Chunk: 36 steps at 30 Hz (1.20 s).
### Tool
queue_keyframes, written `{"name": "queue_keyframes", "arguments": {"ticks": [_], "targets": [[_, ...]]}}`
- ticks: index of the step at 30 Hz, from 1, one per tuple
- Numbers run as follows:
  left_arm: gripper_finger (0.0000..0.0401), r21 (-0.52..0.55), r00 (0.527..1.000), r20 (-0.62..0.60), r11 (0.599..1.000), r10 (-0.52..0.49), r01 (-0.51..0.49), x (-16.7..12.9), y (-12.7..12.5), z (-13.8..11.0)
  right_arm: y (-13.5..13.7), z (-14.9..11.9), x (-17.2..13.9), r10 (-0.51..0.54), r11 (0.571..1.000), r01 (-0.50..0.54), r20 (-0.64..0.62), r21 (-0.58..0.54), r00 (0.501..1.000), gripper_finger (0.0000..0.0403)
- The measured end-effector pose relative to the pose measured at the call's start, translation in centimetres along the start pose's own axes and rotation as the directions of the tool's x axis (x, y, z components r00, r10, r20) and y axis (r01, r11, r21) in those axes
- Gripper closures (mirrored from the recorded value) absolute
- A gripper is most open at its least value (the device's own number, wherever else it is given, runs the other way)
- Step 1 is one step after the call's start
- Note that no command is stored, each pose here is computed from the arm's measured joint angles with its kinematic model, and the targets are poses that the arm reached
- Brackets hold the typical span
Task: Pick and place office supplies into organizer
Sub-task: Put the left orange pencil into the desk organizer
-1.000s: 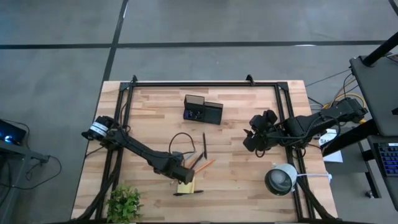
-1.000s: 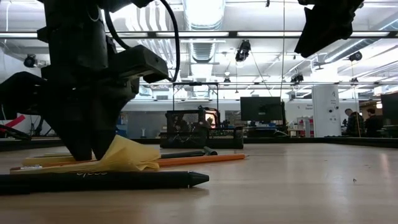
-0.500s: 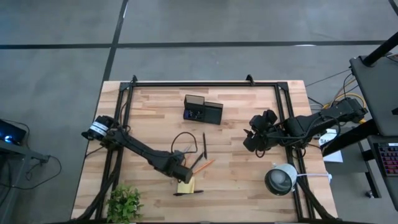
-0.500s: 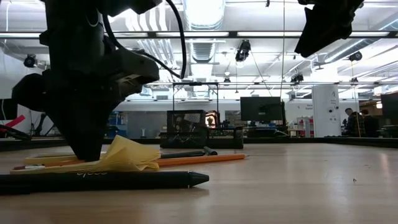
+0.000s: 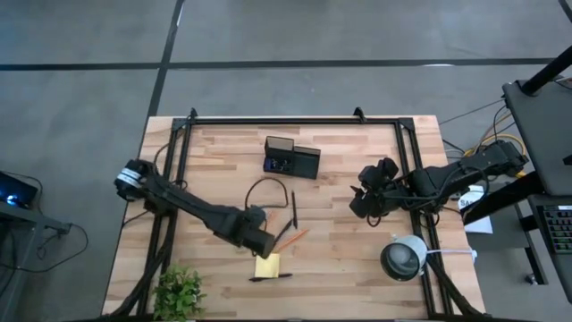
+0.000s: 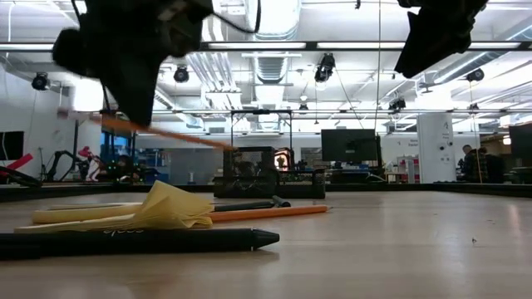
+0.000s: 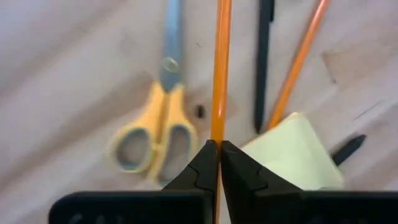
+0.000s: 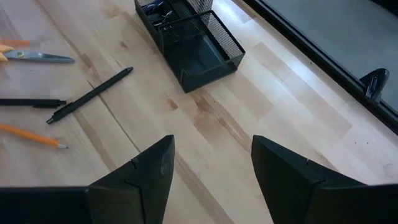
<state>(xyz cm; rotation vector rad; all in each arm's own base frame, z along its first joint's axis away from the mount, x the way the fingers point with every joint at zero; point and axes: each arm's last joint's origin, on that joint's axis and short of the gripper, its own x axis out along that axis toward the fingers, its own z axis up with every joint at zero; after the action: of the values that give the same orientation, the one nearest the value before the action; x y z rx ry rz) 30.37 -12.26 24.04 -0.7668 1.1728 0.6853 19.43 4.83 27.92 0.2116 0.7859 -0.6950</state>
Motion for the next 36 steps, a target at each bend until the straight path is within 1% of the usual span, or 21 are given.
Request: {"name": "queue_keyframes", "arguments": {"ticks": [6, 8, 11, 13, 15, 18, 21, 24, 28, 30, 32, 34, 36], "targets": [[0.04, 0.141, 0.994, 0.028, 0.984, 0.105, -0.108, -5.3, 2.1, 3.2, 0.0, -0.1, 0.1, -0.004, 1.0, 0.004, -0.002, -0.011, 1.0, 0.0202], [0.04, 0.195, 0.986, 0.037, 0.966, 0.163, -0.168, -6.6, 3.0, 4.5, 0.0, -0.2, 0.1, -0.007, 1.0, 0.007, -0.001, -0.013, 1.0, 0.0202], [0.04, 0.301, 0.968, 0.062, 0.92, 0.242, -0.249, -8.5, 4.3, 6.6, -0.1, -0.2, 0.2, -0.012, 1.0, 0.012, 0.003, -0.014, 1.0, 0.0202], [0.04, 0.36, 0.962, 0.084, 0.893, 0.259, -0.272, -9.5, 4.9, 8.1, -0.1, -0.2, 0.2, -0.022, 1.0, 0.022, 0.011, -0.016, 1.0, 0.0202], [0.04, 0.4, 0.961, 0.111, 0.874, 0.254, -0.277, -9.9, 5.5, 9.8, -0.1, -0.2, 0.2, -0.023, 1.0, 0.024, 0.013, -0.01, 1.0, 0.0202], [0.0401, 0.415, 0.955, 0.137, 0.86, 0.262, -0.296, -10.2, 6.4, 12.0, -0.1, -0.3, 0.2, -0.025, 1.0, 0.025, 0.013, -0.008, 1.0, 0.0202], [0.0401, 0.412, 0.949, 0.126, 0.855, 0.289, -0.315, -10.0, 7.3, 13.1, -0.1, -0.3, 0.2, -0.025, 1.0, 0.025, 0.013, -0.005, 1.0, 0.0202], [0.0401, 0.442, 0.947, 0.116, 0.838, 0.3, -0.319, -8.9, 7.3, 13.0, -0.1, -0.3, 0.3, -0.025, 1.0, 0.025, 0.013, -0.005, 1.0, 0.0202], [0.04, 0.478, 0.948, 0.069, 0.824, 0.311, -0.305, -5.4, 7.0, 11.9, -0.1, -0.4, 0.3, -0.027, 1.0, 0.028, 0.011, -0.008, 1.0, 0.0202], [0.0394, 0.494, 0.95, 0.019, 0.823, 0.311, -0.28, -3.5, 7.2, 11.1, -0.1, -0.4, 0.4, -0.029, 1.0, 0.029, 0.01, -0.01, 1.0, 0.0202], [0.0382, 0.496, 0.953, -0.043, 0.834, 0.3, -0.241, -1.7, 7.5, 10.3, -0.1, -0.5, 0.5, -0.03, 0.999, 0.03, 0.008, -0.011, 1.0, 0.0202], [0.0366, 0.462, 0.953, -0.073, 0.857, 0.295, -0.23, -0.4, 7.8, 9.6, 0.0, -0.6, 0.5, -0.015, 1.0, 0.015, -0.004, -0.008, 1.0, 0.0202], [0.0351, 0.394, 0.959, -0.062, 0.889, 0.278, -0.232, 0.2, 7.9, 8.8, 0.3, -0.3, 0.9, 0.068, 0.998, -0.068, -0.041, 0.004, 0.997, 0.0202]]}}
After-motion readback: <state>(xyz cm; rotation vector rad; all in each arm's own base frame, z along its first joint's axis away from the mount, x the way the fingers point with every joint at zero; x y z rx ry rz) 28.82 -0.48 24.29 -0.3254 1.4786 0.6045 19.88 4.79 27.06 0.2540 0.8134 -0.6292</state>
